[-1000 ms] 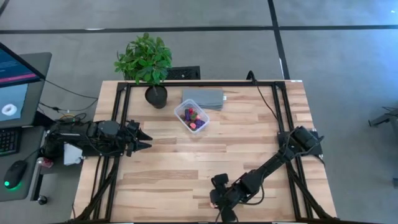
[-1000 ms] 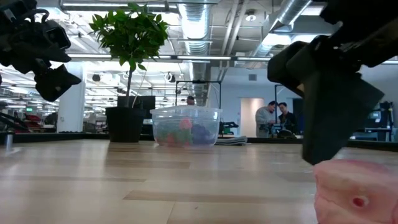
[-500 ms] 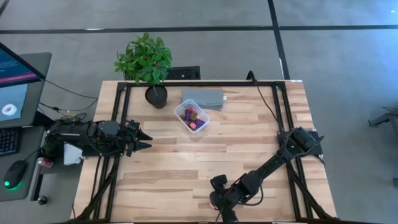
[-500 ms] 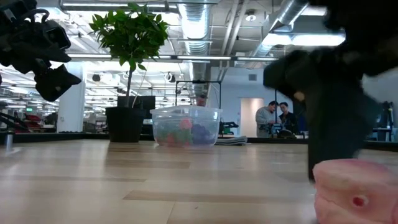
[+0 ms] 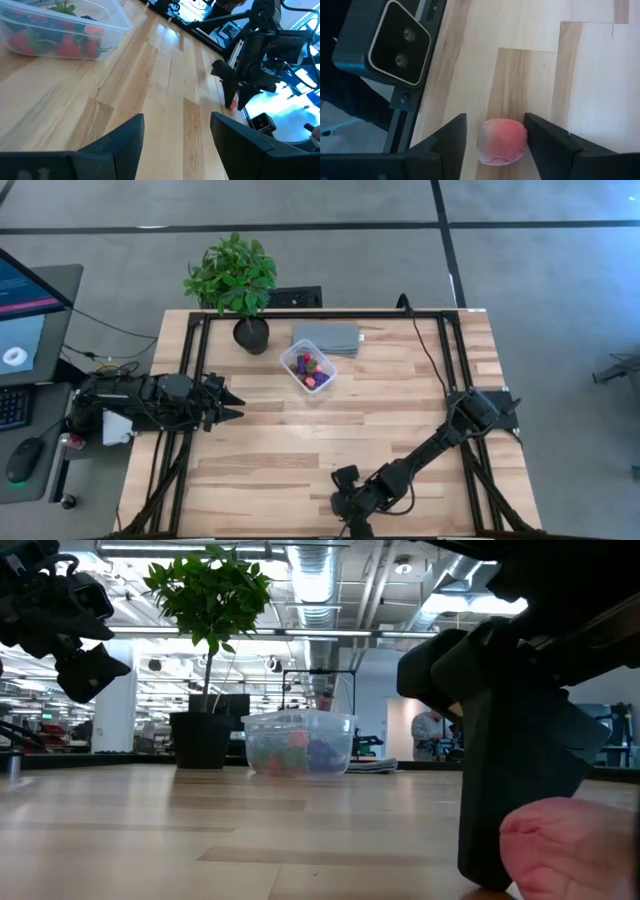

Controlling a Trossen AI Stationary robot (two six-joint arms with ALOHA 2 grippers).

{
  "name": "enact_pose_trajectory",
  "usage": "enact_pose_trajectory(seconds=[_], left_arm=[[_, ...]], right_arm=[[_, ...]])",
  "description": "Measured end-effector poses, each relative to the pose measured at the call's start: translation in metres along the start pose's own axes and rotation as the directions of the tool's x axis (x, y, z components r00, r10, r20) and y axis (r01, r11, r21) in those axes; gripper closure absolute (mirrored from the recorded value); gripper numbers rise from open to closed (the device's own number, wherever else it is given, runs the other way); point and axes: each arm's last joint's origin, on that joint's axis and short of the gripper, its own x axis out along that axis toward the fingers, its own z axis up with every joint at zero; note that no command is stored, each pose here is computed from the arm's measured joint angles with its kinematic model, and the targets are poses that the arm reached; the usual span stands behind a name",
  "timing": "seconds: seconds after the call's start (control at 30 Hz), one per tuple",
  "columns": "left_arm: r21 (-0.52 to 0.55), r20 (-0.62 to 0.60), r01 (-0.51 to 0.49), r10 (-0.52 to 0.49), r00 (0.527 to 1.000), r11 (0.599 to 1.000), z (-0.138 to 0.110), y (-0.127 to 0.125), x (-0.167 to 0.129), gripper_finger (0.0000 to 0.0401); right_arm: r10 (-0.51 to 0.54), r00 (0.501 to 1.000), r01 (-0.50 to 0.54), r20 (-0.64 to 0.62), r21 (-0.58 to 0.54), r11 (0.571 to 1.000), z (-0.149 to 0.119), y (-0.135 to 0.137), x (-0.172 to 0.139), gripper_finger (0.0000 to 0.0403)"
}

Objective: Pick and placing Produce into tupperware
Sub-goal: Put the pink peach into the transparent bin

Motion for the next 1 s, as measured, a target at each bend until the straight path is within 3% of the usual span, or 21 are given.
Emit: enact_pose_trajectory(seconds=[0.4, 1.0], left_arm=[[0.005, 0.000, 0.000, 0.000, 1.000, 1.000, 0.0000, 0.0000, 0.0000, 0.0182], [0.008, 0.000, -0.001, 0.001, 1.000, 1.000, 0.0001, 0.0000, -0.0001, 0.0182]], right_arm=[[-0.004, 1.000, 0.005, -0.007, 0.039, 0.999, -0.0005, -0.0008, 0.0000, 0.0264], [-0.002, 1.000, 0.003, -0.015, 0.063, 0.998, 0.0008, -0.0043, -0.0007, 0.0267]])
